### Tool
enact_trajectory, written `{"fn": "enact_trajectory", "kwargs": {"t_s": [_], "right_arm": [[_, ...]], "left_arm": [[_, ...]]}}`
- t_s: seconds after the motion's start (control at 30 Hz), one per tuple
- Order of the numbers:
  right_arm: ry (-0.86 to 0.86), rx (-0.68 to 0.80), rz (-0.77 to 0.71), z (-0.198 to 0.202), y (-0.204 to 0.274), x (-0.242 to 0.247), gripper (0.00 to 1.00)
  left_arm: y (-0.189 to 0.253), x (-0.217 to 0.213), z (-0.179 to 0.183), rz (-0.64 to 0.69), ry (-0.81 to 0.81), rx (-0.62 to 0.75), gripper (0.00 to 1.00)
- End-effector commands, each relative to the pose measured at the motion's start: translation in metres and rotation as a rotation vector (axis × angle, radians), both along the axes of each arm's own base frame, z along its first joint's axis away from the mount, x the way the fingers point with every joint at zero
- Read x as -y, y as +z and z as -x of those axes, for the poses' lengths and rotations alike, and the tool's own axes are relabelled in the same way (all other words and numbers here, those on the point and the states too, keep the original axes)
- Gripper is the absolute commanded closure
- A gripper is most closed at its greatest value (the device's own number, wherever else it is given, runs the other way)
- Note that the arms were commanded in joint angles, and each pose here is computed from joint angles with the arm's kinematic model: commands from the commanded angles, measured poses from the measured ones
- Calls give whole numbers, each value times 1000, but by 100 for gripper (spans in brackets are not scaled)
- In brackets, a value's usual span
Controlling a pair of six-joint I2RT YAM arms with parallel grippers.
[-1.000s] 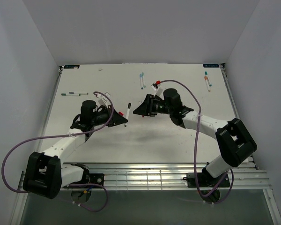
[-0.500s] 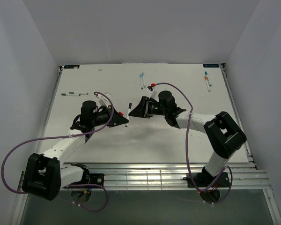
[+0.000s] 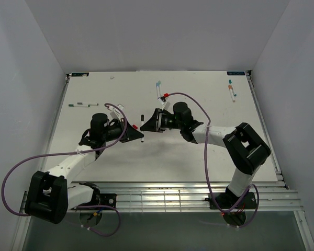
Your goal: Open the pen caps
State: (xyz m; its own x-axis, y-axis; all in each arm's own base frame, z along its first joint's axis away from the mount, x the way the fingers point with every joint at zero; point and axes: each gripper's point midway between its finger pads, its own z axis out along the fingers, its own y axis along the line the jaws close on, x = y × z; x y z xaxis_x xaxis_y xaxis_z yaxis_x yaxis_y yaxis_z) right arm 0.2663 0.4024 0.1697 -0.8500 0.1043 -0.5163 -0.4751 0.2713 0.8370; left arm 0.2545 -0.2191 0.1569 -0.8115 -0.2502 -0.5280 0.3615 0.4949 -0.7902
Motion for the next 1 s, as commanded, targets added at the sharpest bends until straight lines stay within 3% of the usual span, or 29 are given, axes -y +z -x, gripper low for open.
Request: {"fn": "enact_trajectory", "kwargs": {"t_s": [0.0, 0.03, 0.1, 0.13, 0.23, 0.33, 0.43, 0.73, 0.8, 0.97], "right_arm": [[31, 42, -49, 0, 15, -16, 83], [39, 45, -51, 1, 15, -18, 91], [45, 55, -51, 3, 17, -19, 92], [46, 52, -36, 3, 14, -19, 92], [44, 75, 21, 3, 12, -14, 92], [54, 114, 65, 5, 10, -8, 92], [97, 109, 104, 15, 3, -4, 92], [255, 116, 85, 58, 2, -3, 92], [288, 116, 73, 65, 1, -4, 92], [324, 134, 56, 74, 4, -10, 92]], "left_arm": [[19, 4, 7, 44, -34, 67, 100], [18, 4, 9, 43, -36, 65, 100], [18, 4, 9, 36, -41, 82, 100], [13, 1, 8, -4, -35, 79, 86], [5, -14, -6, -113, 75, 29, 61], [10, -24, -16, -158, 154, 32, 50], [21, -27, -22, -135, 207, 48, 47], [29, -16, -25, -102, 135, 86, 59], [32, -12, -22, -80, 104, 98, 67], [33, -12, -21, -81, 101, 107, 67]]}}
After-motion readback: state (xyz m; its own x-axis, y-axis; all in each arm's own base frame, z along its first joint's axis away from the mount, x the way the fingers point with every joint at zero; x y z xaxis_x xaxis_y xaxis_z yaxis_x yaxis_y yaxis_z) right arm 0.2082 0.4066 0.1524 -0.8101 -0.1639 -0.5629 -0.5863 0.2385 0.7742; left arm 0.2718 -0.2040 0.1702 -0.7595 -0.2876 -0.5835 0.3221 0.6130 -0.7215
